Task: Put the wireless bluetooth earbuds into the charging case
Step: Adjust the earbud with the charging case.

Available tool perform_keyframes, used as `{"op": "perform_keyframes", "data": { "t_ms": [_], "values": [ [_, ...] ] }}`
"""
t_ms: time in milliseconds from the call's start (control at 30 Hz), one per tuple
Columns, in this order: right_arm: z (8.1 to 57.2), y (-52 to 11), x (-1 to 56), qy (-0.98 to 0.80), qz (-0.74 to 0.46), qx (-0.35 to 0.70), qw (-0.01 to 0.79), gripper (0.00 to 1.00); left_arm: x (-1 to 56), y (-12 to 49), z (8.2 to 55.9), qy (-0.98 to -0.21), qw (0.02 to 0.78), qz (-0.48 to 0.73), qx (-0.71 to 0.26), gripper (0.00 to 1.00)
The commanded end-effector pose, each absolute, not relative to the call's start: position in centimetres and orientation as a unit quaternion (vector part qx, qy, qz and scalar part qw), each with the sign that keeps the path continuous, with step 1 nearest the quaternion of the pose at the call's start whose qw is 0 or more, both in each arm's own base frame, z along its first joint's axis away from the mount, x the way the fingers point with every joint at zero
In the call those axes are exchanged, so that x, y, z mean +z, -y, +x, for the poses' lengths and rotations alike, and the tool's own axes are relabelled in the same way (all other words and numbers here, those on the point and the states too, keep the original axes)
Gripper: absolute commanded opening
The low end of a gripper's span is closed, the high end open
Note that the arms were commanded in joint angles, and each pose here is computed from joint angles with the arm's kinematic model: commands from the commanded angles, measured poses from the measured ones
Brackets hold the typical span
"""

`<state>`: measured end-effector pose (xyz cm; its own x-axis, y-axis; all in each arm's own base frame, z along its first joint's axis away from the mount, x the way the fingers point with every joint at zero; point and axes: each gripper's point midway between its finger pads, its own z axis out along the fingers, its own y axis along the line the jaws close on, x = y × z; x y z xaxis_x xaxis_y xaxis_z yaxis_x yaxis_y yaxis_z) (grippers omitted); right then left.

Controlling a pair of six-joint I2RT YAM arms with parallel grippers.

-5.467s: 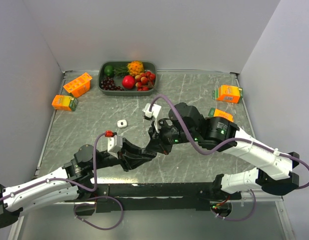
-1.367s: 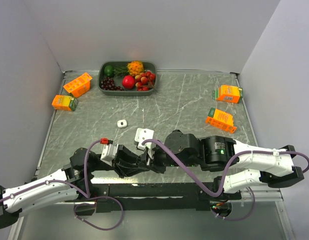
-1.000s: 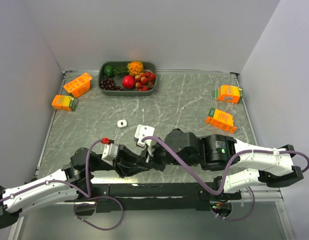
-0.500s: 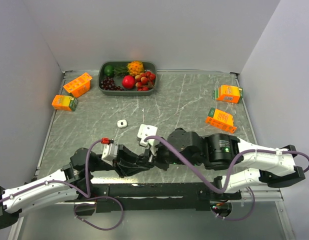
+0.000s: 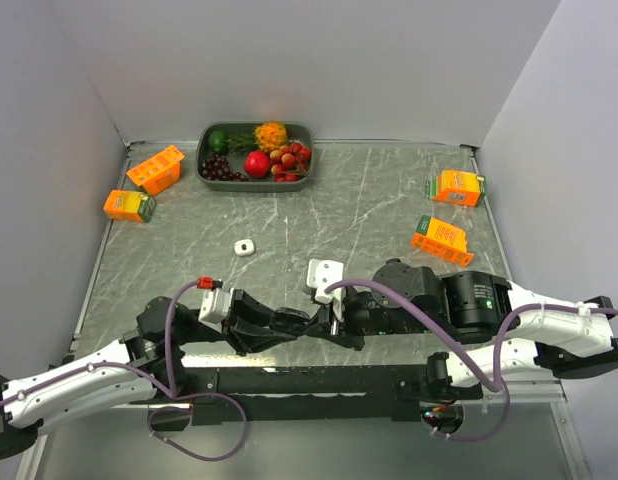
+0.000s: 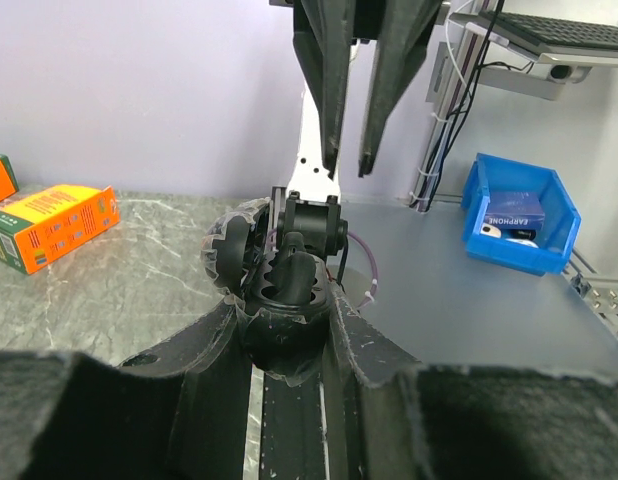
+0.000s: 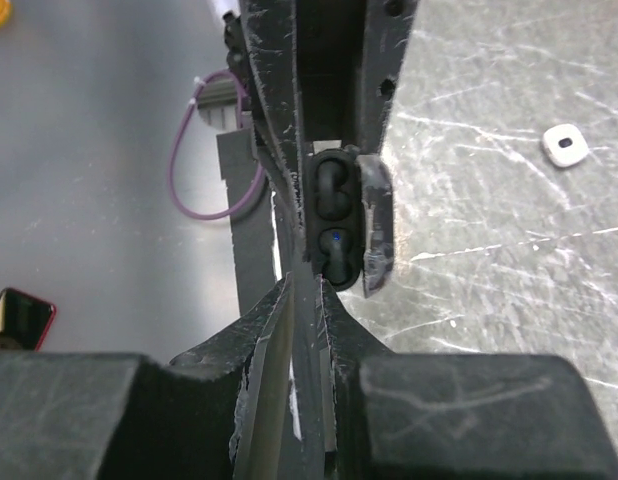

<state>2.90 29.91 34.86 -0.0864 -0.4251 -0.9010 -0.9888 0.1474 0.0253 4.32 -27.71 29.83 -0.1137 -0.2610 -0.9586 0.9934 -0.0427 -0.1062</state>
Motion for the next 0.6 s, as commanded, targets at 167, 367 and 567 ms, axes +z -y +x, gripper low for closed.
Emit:
{"op": "perform_keyframes", "data": {
  "t_ms": [167,367,567],
  "values": [
    [2.3,-30.5,34.5,-0.639,-0.555,0.365,0.388,0.22,33.6,27.4,4.2,-0.409,0.556,0.397,-0.605,0.01],
    [3.1,-30.8,33.5,-0.658,-0.552,0.338,0.385,0.25,34.1,27.3,4.0,-0.403,0.556,0.396,-0.610,0.01],
    [3.7,-31.0,33.5,-0.664,-0.543,0.329,0.394,0.29,34.3,27.2,3.6,-0.396,0.553,0.398,-0.615,0.01]
  ]
}}
